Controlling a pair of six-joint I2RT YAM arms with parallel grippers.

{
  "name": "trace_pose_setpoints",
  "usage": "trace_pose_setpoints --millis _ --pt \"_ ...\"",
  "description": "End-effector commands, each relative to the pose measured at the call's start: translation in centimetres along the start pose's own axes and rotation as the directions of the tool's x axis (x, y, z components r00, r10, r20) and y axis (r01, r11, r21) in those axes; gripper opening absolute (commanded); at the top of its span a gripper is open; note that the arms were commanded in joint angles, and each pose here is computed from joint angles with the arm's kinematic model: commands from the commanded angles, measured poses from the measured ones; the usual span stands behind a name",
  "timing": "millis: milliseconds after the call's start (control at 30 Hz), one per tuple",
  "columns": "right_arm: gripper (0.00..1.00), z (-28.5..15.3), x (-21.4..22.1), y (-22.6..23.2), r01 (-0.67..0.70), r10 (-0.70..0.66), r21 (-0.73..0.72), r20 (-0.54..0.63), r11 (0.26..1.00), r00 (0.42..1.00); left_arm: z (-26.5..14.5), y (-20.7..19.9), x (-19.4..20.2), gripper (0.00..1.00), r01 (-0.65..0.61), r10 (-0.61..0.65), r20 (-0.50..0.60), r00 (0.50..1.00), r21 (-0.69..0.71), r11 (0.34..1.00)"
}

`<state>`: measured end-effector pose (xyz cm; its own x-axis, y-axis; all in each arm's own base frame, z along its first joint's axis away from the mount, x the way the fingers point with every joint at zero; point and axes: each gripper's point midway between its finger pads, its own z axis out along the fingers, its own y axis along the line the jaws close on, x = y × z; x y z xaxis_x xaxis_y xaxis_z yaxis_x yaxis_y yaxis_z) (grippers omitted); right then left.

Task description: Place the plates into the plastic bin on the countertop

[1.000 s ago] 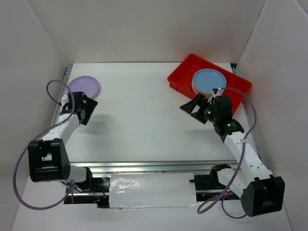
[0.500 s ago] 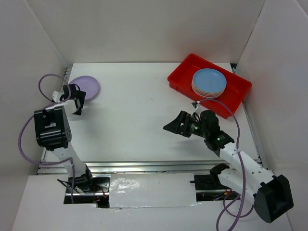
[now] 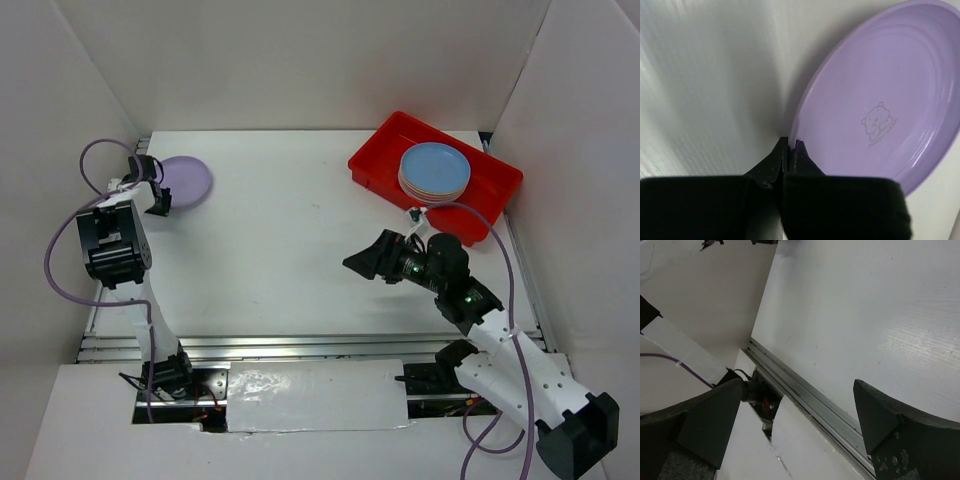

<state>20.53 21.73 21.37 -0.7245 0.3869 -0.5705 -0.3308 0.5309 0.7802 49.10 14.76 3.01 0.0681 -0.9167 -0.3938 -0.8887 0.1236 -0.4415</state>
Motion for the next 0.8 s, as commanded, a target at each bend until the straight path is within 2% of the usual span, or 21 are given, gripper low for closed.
trace_pose_setpoints --millis 0,67,133,167,200,233,267,300,333,400,433,467,533,600,633,667,700,767 --pt "1.0 -0.8 -1.9 1.9 0.048 -0.047 -0.013 0.06 0.999 0.997 -0.7 4.5 2.6 0.0 -0.088 0.072 -0.108 0.992 -0.15 0.985" --pt "1.0 -0.6 -2.5 2.1 0.052 -0.052 -0.001 0.066 0.999 0.996 -3.2 4.3 2.5 0.0 -0.113 0.098 -0.109 0.989 -0.144 0.983" --pt "1.0 -0.2 -3.6 2.4 0.069 -0.071 0.023 0.076 0.997 0.995 -5.7 5.5 5.1 0.0 -0.221 0.205 -0.128 0.97 -0.127 0.967" --pt "1.0 0.7 -3.9 1.9 0.068 -0.071 0.056 0.062 0.996 0.996 -8.7 4.5 4.4 0.0 -0.238 0.234 -0.06 0.97 -0.072 0.969" --pt "1.0 1.1 -4.5 1.1 0.087 -0.096 0.121 0.068 0.989 0.993 -11.1 3.1 7.1 0.0 -0.318 0.319 -0.038 0.947 0.016 0.948" --pt "1.0 1.2 -6.3 2.3 0.106 -0.119 0.139 0.093 0.985 0.988 -11.8 5.7 8.9 0.0 -0.377 0.377 -0.051 0.925 0.008 0.926" --pt "1.0 2.7 -6.5 1.1 0.127 -0.14 0.206 0.049 0.97 0.989 -14.6 5.3 9.7 0.0 -0.392 0.394 -0.018 0.919 0.074 0.917" --pt "1.0 2.9 -6.6 0.4 0.14 -0.15 0.262 0.02 0.955 0.988 -16.3 5.6 13.0 0.0 -0.448 0.457 -0.04 0.888 0.144 0.883" --pt "1.0 3.2 -9.0 1.0 0.159 -0.188 0.31 0.065 0.937 0.98 -16.5 7.2 15.0 0.0 -0.475 0.491 -0.061 0.869 0.176 0.862" --pt "1.0 4.7 -9.0 -2.1 0.19 -0.205 0.448 -0.015 0.873 0.979 -19.0 8.3 18.7 0.0 -0.511 0.548 -0.119 0.828 0.243 0.825" --pt "1.0 4.9 -10.9 -1.9 0.195 -0.229 0.491 0.01 0.849 0.973 -19.7 8.9 19.8 0.0 -0.531 0.575 -0.137 0.806 0.258 0.807" --pt "1.0 5.7 -8.9 -5.4 0.218 -0.199 0.571 -0.097 0.791 0.975 -21.0 9.2 21.6 0.0 -0.561 0.616 -0.146 0.774 0.293 0.774" --pt "1.0 6.5 -10.7 -5.4 0.219 -0.21 0.601 -0.088 0.768 0.974 -23.0 8.9 23.1 0.0 -0.582 0.657 -0.135 0.742 0.356 0.731" --pt "0.99 7.5 -9.3 -7.8 0.232 -0.178 0.631 -0.148 0.74 0.973 -25.0 9.0 24.6 0.0 -0.61 0.703 -0.119 0.701 0.412 0.677" --pt "0.99 7.6 -8.8 -8.8 0.229 -0.163 0.645 -0.161 0.729 0.973 -26.2 8.4 24.8 0.0 -0.604 0.709 -0.107 0.697 0.446 0.661" --pt "0.97 8.0 -7.9 -9.4 0.226 -0.141 0.637 -0.183 0.737 0.973 -27.0 8.1 25.1 0.0 -0.601 0.717 -0.102 0.689 0.472 0.645" --pt "0.96 8.3 -6.9 -10.3 0.22 -0.126 0.629 -0.192 0.745 0.973 -28.0 8.1 25.7 0.0 -0.618 0.748 -0.087 0.658 0.505 0.603" --pt "0.93 8.7 -5.5 -10.7 0.21 -0.099 0.595 -0.215 0.776 0.972 -29.7 7.4 26.1 0.0 -0.616 0.762 -0.07 0.643 0.545 0.569"
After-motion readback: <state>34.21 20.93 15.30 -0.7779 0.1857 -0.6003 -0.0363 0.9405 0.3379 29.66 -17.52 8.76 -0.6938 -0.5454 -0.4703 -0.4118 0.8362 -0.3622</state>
